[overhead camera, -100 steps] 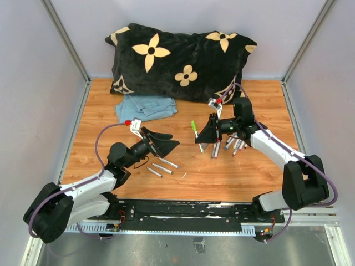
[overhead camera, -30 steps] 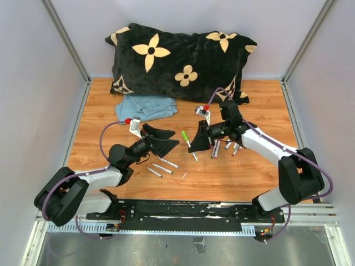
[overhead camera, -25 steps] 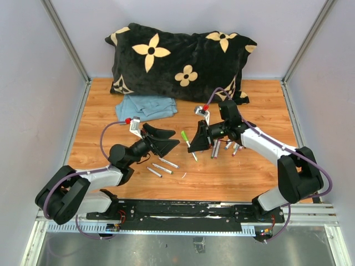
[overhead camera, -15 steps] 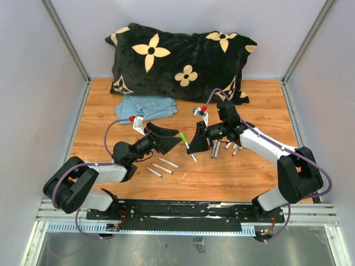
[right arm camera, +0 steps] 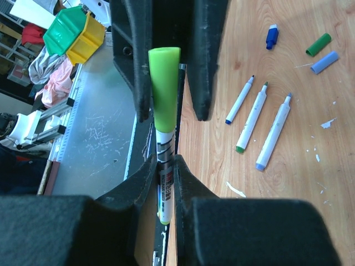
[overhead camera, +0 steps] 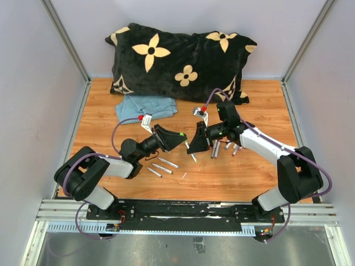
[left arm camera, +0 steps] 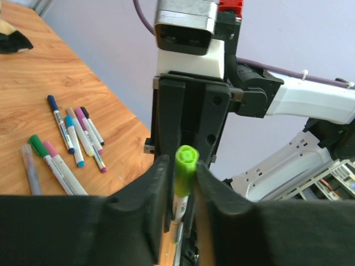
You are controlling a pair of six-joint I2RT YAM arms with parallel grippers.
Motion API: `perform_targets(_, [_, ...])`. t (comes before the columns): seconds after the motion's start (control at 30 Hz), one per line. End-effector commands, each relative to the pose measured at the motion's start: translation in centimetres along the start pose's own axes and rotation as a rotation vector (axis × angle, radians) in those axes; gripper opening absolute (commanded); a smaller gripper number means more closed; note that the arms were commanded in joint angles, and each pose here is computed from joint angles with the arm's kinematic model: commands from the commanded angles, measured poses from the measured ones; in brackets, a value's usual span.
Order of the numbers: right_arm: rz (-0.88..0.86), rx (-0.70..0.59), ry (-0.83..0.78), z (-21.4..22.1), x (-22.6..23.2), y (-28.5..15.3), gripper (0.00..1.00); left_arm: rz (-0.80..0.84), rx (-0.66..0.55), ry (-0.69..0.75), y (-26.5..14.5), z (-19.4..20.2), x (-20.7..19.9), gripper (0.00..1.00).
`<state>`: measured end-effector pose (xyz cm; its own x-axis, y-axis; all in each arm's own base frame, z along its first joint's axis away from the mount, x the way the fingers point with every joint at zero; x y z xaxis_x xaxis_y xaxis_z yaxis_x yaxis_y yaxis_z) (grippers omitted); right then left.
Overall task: Open the pen caps
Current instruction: Open the pen cap from the pen, then place the pen at the center of the board.
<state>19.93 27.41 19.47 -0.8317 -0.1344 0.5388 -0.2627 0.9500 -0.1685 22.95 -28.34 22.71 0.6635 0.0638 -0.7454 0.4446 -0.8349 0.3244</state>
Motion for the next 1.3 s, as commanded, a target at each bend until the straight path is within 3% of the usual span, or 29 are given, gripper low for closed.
perform_targets(0.0, [0.001, 0.006, -0.041, -0.8, 0.1, 0.2, 0.03, 0.055, -0.021, 0.030, 0.7, -0.6, -1.1, 0.16])
perform_targets(0.07, [0.002, 0.007, -0.040, -0.8, 0.1, 0.2, 0.03, 0.043, -0.031, 0.027, 0.6, -0.8, -0.9, 0.01])
perform_targets(0.1, [0.003, 0.007, -0.041, -0.8, 0.1, 0.3, 0.02, 0.039, -0.045, 0.031, 0.6, -1.0, -1.0, 0.01])
perform_targets(0.43, [-0.009, 0.031, -0.012, 0.2, 0.0, 1.3, 0.01, -0.068, -0.307, 0.162, -0.6, -9.8, -0.8, 0.00])
perform_targets(0.67, [-0.003, 0.054, 0.006, 0.9, -0.4, 2.1, 0.01, -0.101, -0.457, 0.129, -3.5, -14.7, -0.4, 0.00])
perform_targets(0.8, [0.171, 0.107, -0.001, 1.6, -3.0, 1.6, 0.01, -0.202, -0.428, 0.083, -4.8, -13.4, 1.3, 0.00])
perform_targets(0.97, [0.430, 0.245, -0.005, 3.0, -7.7, 1.2, 0.01, -0.536, -0.346, -0.051, -8.1, -9.5, 7.3, 0.00])
perform_targets(1.1, [0.509, 0.380, 0.016, 4.0, -10.2, 1.8, 0.02, -0.833, -0.345, -0.131, -11.9, -7.5, 11.1, 0.00])
perform_targets(1.27, [0.531, 0.494, 0.023, 6.1, -11.2, 3.6, 0.03, -0.999, -0.369, -0.149, -14.5, -6.9, 12.5, 0.00])
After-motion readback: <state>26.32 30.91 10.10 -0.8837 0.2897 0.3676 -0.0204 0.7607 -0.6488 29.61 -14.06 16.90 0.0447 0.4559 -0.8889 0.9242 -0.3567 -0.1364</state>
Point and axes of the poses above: each gripper's point midway between its finger pads, its own y axis out along the fingers, its own x axis along the line the jaws close on, z = x × y, the point moved 2 cm from there along -y, back along the fingers, and after that the axes turned 4 degrees about -y, right-handed, at the moved point
